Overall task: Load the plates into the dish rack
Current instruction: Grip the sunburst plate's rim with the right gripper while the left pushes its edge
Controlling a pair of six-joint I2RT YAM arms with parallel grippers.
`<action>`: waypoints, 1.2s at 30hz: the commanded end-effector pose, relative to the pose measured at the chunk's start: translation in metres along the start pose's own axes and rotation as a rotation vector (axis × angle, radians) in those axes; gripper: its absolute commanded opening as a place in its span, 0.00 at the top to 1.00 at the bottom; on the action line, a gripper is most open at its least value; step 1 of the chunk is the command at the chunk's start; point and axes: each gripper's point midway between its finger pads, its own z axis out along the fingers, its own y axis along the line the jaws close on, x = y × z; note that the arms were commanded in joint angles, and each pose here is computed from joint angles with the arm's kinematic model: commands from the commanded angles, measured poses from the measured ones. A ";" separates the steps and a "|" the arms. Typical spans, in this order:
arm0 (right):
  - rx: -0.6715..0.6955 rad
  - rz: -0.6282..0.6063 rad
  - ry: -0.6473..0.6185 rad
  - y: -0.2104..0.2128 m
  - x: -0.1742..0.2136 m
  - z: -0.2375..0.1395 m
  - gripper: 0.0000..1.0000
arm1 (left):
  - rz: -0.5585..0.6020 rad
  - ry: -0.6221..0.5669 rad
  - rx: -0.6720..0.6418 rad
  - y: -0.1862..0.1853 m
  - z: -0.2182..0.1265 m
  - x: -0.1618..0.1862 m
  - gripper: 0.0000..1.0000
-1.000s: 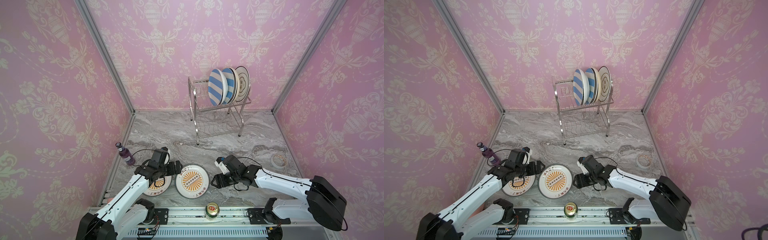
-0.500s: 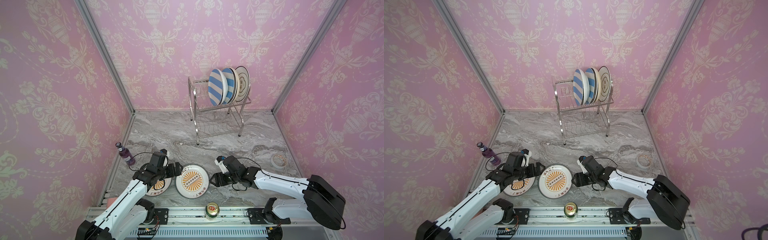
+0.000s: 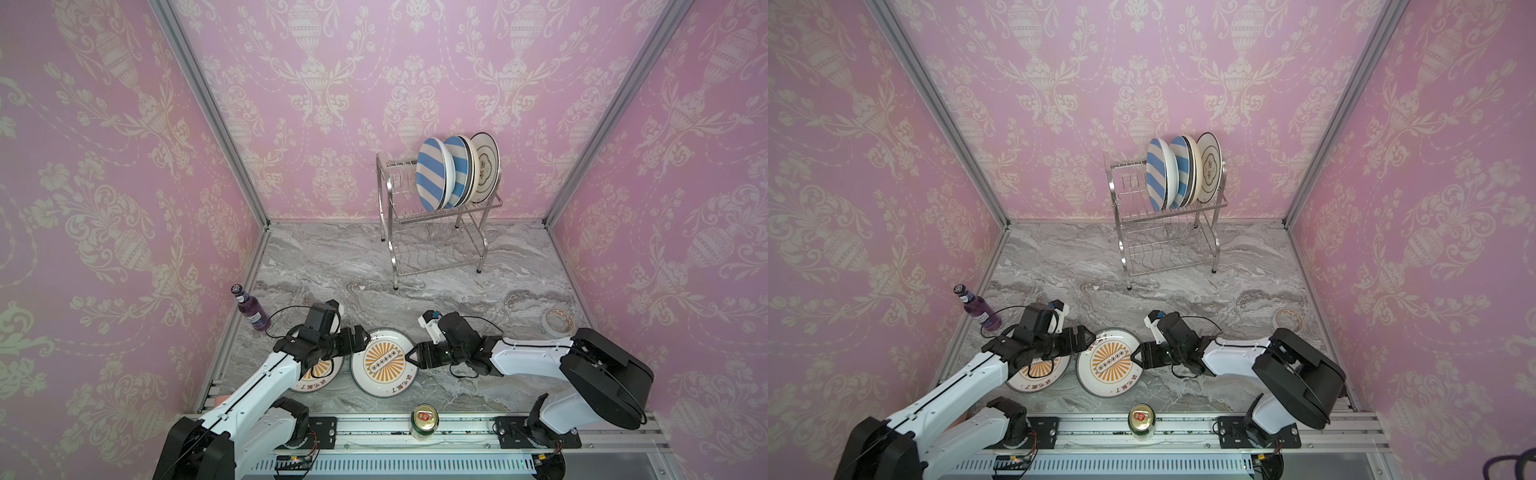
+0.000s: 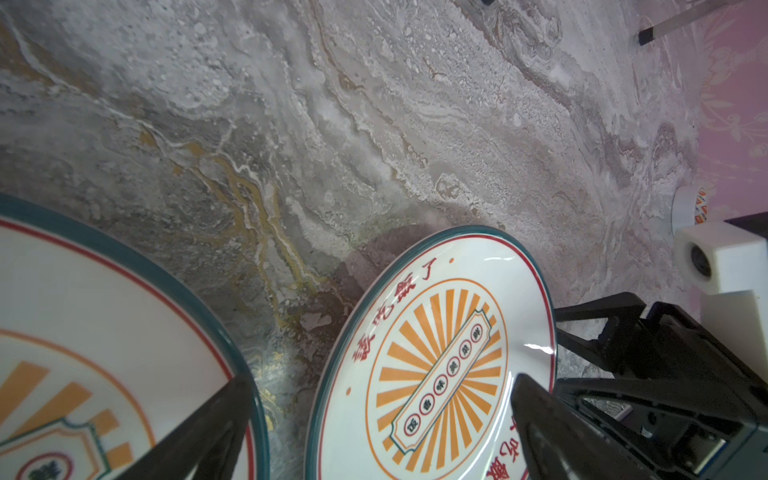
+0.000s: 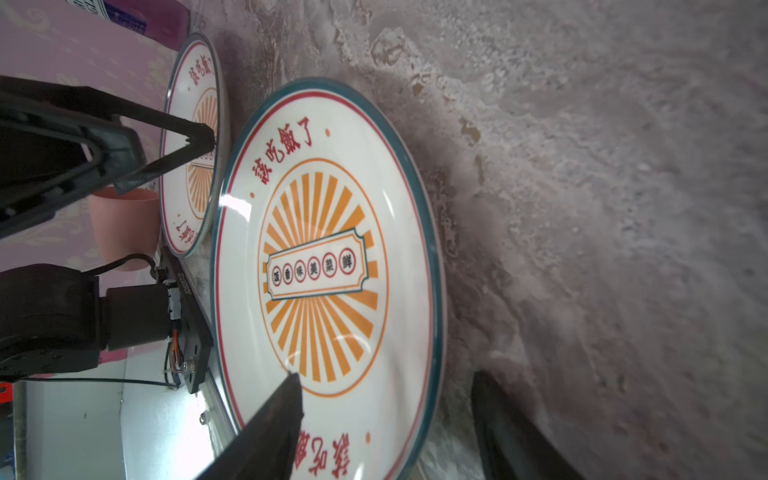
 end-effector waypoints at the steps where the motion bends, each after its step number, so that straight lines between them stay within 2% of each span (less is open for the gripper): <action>1: 0.018 0.048 0.044 -0.011 0.014 0.008 0.34 | 0.003 0.025 0.008 -0.001 0.005 0.006 0.01; 11: 0.035 0.075 0.072 -0.022 0.022 0.017 0.36 | 0.044 0.065 -0.010 -0.006 0.009 0.007 0.01; 23: 0.044 0.093 0.075 -0.028 0.023 0.020 0.41 | 0.106 0.019 -0.048 -0.013 -0.007 -0.012 0.01; 28: 0.055 0.101 0.078 -0.033 0.026 0.021 0.42 | 0.130 -0.002 0.020 -0.029 -0.007 -0.018 0.01; 32: 0.058 0.104 0.085 -0.035 0.027 0.023 0.43 | 0.179 0.036 0.056 -0.041 0.004 -0.012 0.01; 36: 0.086 0.104 0.092 -0.039 0.029 0.023 0.45 | 0.196 0.079 0.023 -0.039 0.013 -0.004 0.01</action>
